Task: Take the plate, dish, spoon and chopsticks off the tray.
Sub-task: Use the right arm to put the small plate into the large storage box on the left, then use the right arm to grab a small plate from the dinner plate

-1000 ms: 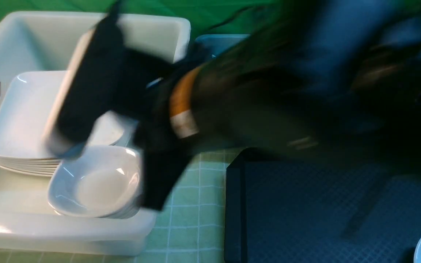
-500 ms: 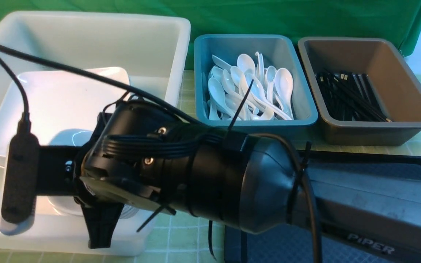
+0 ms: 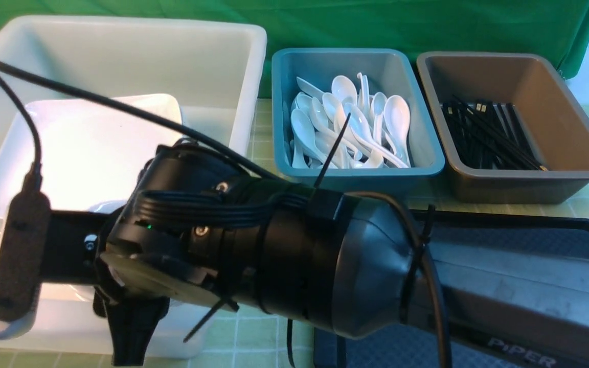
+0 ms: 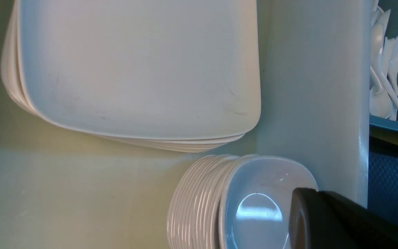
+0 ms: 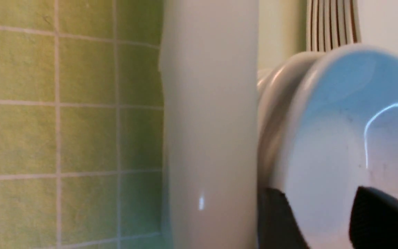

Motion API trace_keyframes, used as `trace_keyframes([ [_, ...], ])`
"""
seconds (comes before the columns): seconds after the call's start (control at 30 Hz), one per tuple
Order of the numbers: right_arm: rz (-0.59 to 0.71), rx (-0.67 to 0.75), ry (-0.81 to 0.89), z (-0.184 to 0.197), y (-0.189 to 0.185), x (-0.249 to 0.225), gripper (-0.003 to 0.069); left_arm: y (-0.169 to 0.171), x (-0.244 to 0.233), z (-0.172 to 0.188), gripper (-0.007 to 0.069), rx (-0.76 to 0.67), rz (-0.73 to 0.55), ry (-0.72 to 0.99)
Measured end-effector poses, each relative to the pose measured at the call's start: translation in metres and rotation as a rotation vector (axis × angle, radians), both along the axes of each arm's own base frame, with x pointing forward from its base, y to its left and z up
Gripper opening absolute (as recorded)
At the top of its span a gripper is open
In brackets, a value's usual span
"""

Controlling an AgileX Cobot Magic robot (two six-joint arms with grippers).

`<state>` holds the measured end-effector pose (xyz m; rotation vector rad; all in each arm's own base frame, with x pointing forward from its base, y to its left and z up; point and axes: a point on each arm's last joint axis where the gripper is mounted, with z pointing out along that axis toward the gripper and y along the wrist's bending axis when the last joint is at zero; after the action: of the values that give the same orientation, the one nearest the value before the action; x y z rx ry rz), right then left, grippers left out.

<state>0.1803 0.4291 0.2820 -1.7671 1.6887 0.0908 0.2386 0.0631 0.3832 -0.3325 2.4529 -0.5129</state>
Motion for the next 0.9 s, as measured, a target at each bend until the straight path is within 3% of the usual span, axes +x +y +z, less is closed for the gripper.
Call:
trace_keyframes([
  [0.17, -0.014, 0.006, -0.009, 0.037, -0.015, -0.009, 0.0361, 0.000, 0.000, 0.000, -0.0003, 0.001, -0.001, 0.000],
  [0.37, -0.079, -0.019, -0.022, 0.100, -0.057, -0.020, 0.0350, 0.000, 0.000, 0.000, -0.0003, 0.001, -0.001, 0.000],
  [0.47, -0.164, -0.003, -0.034, 0.127, -0.086, -0.025, 0.0253, 0.000, 0.000, 0.000, -0.0003, 0.000, -0.001, 0.000],
  [0.5, -0.194, 0.019, -0.036, 0.138, -0.102, -0.028, 0.0176, 0.000, 0.000, 0.000, -0.0003, 0.002, -0.003, 0.000],
  [0.53, -0.198, 0.023, -0.035, 0.139, -0.104, -0.029, 0.0164, 0.000, 0.000, 0.000, -0.0003, 0.002, -0.002, -0.001],
  [0.57, -0.256, 0.063, -0.015, 0.149, -0.127, -0.031, 0.0069, 0.000, 0.000, 0.000, -0.0003, 0.002, -0.003, -0.001],
  [0.6, -0.285, 0.088, -0.004, 0.154, -0.138, -0.033, 0.0046, 0.000, 0.000, 0.000, -0.0003, 0.002, -0.003, -0.001],
  [0.8, -0.575, 0.097, 0.074, 0.133, -0.240, -0.031, 0.0010, 0.000, 0.000, 0.000, -0.0003, 0.002, -0.003, -0.001],
  [0.9, -0.741, 0.032, 0.125, 0.096, -0.282, -0.031, 0.0023, 0.000, 0.000, 0.000, -0.0003, 0.002, -0.003, -0.001],
])
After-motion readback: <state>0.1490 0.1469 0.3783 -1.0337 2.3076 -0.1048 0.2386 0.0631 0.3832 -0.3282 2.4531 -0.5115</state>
